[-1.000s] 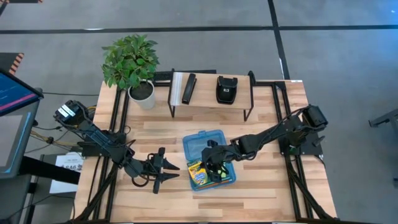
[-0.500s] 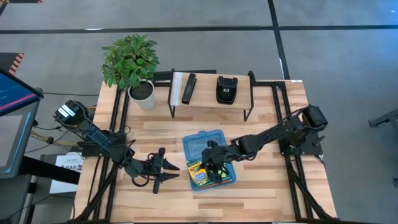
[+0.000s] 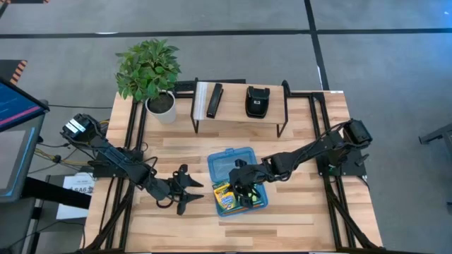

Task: Pack school essentials
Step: Put the yellow crayon box into the blue supply box

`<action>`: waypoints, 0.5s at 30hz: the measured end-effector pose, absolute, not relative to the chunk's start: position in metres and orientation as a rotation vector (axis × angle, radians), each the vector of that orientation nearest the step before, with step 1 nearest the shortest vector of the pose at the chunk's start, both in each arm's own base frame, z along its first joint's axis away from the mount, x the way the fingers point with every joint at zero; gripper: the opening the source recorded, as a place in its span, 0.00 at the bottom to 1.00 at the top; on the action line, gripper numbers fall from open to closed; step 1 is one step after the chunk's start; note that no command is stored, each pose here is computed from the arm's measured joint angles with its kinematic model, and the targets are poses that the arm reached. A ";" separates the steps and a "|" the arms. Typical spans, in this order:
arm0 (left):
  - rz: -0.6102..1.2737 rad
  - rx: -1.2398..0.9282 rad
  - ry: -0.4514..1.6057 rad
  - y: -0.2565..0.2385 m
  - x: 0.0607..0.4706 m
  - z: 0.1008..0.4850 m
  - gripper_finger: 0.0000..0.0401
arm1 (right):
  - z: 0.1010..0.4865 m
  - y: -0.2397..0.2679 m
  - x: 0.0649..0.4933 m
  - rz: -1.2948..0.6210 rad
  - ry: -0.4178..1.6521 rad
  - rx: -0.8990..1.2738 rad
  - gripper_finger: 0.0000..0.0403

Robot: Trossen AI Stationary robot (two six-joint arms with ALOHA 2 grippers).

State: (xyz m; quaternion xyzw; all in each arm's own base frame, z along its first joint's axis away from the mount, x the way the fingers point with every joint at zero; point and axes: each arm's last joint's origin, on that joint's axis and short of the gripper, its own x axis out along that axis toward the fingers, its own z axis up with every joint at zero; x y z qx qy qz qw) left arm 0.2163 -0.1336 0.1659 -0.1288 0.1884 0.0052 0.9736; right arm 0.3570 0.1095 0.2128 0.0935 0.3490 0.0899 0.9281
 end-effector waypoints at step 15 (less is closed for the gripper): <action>-0.041 -0.128 0.233 -0.140 0.218 0.181 0.55 | 0.213 0.105 0.359 0.146 0.713 0.276 0.15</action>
